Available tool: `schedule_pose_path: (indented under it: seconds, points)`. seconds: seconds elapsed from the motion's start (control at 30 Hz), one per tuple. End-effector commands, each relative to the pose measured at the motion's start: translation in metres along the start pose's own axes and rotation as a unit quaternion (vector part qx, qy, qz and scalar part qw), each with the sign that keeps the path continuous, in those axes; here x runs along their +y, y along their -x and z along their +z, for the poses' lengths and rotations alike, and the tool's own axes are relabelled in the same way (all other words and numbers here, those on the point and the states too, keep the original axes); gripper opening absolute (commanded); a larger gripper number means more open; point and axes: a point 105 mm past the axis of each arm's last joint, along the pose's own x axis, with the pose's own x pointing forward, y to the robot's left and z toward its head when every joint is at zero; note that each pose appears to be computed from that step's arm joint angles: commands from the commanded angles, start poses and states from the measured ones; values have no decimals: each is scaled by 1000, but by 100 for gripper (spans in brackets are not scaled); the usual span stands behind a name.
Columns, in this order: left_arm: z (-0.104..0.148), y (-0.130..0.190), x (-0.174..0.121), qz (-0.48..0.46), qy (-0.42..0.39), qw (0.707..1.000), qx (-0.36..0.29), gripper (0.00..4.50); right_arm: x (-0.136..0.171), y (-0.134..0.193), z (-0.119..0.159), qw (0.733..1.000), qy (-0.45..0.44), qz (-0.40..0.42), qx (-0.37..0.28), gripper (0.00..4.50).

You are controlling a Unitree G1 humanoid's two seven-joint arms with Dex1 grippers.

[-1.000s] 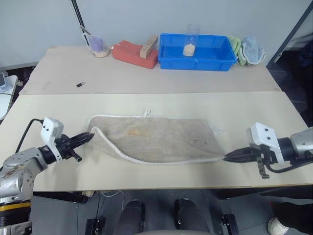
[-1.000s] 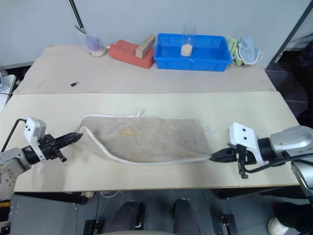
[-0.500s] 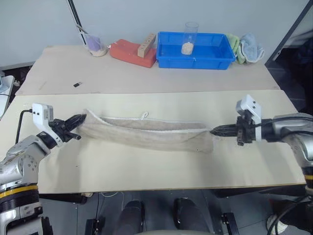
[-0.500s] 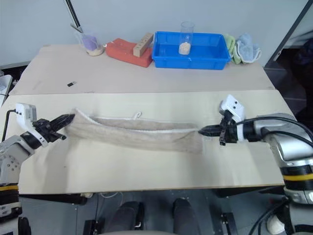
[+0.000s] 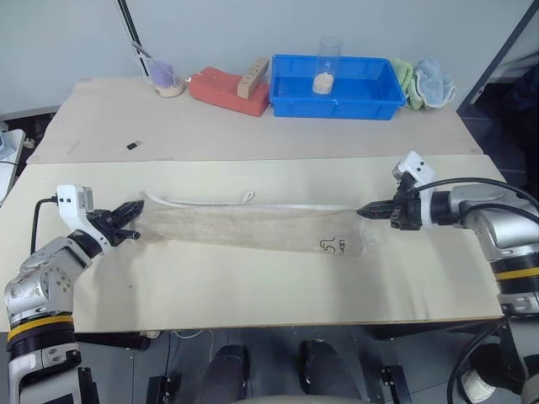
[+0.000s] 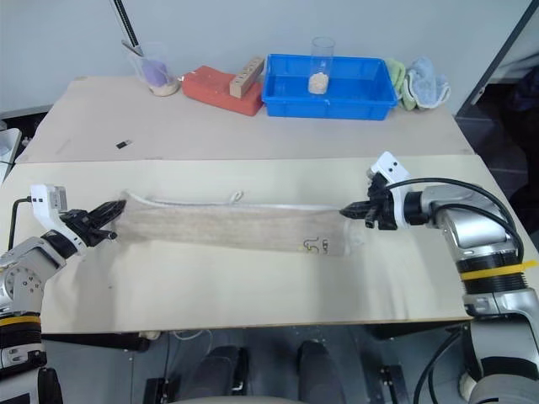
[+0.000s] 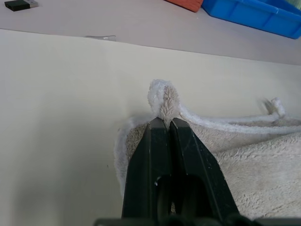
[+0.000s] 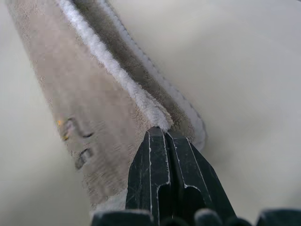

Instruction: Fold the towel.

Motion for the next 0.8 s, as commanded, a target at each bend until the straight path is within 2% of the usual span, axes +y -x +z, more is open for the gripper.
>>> schedule_pose_path:
  seconds: [0.03,0.2,0.3,0.43,0.57,0.63,0.7,0.8]
  points:
    - [6,-2,3,11,-4,1000,-14,0,-9,3,11,999,19,-28,-11,4]
    - [4,-6,13,39,-7,999,-10,0,-23,-3,19,997,1,-75,-29,4]
    - [5,-8,14,43,-21,999,-10,90,-30,-2,22,994,2,-98,-38,89]
    - [7,-8,14,39,-57,998,-7,275,-32,4,28,992,3,-115,-56,229]
    - [24,0,10,24,-132,991,-11,450,-32,24,41,985,13,-143,-92,367]
    - [35,5,-2,-7,-178,984,-15,450,-26,32,41,984,16,-146,-105,432]
    - [41,8,-21,-58,-238,970,-5,450,-19,36,38,982,19,-151,-112,432]
    - [35,13,-70,-185,-283,941,29,450,-3,30,21,982,17,-154,-108,432]
